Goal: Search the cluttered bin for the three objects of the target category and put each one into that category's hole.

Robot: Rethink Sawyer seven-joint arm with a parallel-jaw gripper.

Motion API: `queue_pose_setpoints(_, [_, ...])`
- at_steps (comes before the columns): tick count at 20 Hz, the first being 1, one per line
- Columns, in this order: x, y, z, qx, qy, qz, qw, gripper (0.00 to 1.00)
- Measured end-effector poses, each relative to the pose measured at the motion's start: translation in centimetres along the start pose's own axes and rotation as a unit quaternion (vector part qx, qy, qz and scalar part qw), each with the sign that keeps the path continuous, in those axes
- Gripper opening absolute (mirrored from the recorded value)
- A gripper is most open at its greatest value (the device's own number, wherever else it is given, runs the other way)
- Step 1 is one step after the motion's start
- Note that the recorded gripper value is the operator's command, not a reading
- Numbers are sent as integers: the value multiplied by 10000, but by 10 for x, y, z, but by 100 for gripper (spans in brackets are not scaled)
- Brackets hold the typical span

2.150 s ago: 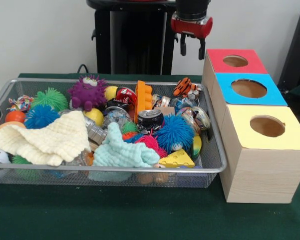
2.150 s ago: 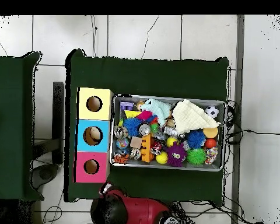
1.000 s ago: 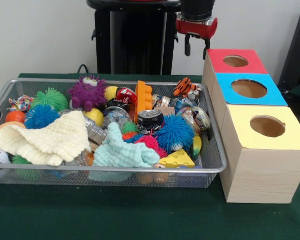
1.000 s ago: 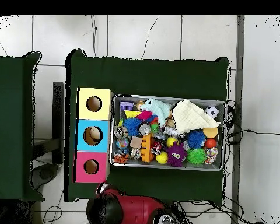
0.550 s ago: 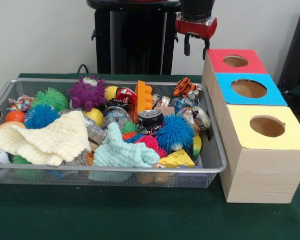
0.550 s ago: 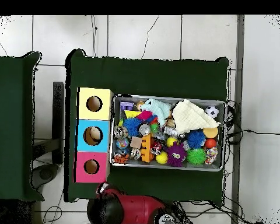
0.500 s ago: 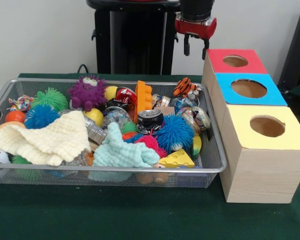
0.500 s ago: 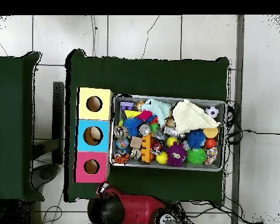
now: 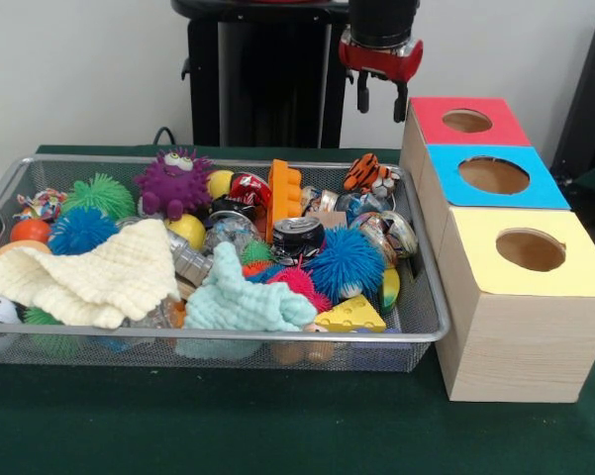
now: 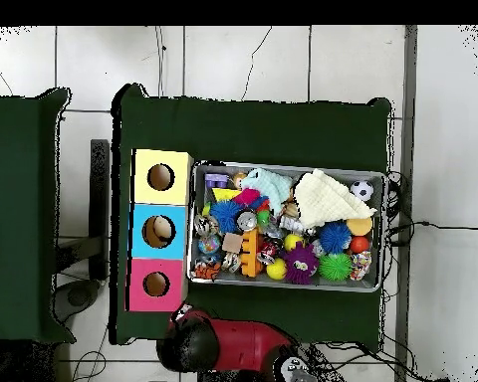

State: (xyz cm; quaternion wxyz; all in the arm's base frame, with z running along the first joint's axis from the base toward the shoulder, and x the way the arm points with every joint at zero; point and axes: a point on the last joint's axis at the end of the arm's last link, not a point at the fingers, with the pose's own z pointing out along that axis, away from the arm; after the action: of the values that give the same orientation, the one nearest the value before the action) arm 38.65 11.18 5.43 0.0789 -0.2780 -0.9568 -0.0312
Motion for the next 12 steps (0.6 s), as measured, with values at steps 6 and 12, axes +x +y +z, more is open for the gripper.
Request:
queue_pose_setpoints(6, [-16,6,-2,-58,-147,-20,9999,100])
queue_pose_setpoints(12, [-36,16,-7,-135,-344,-40,9993,100])
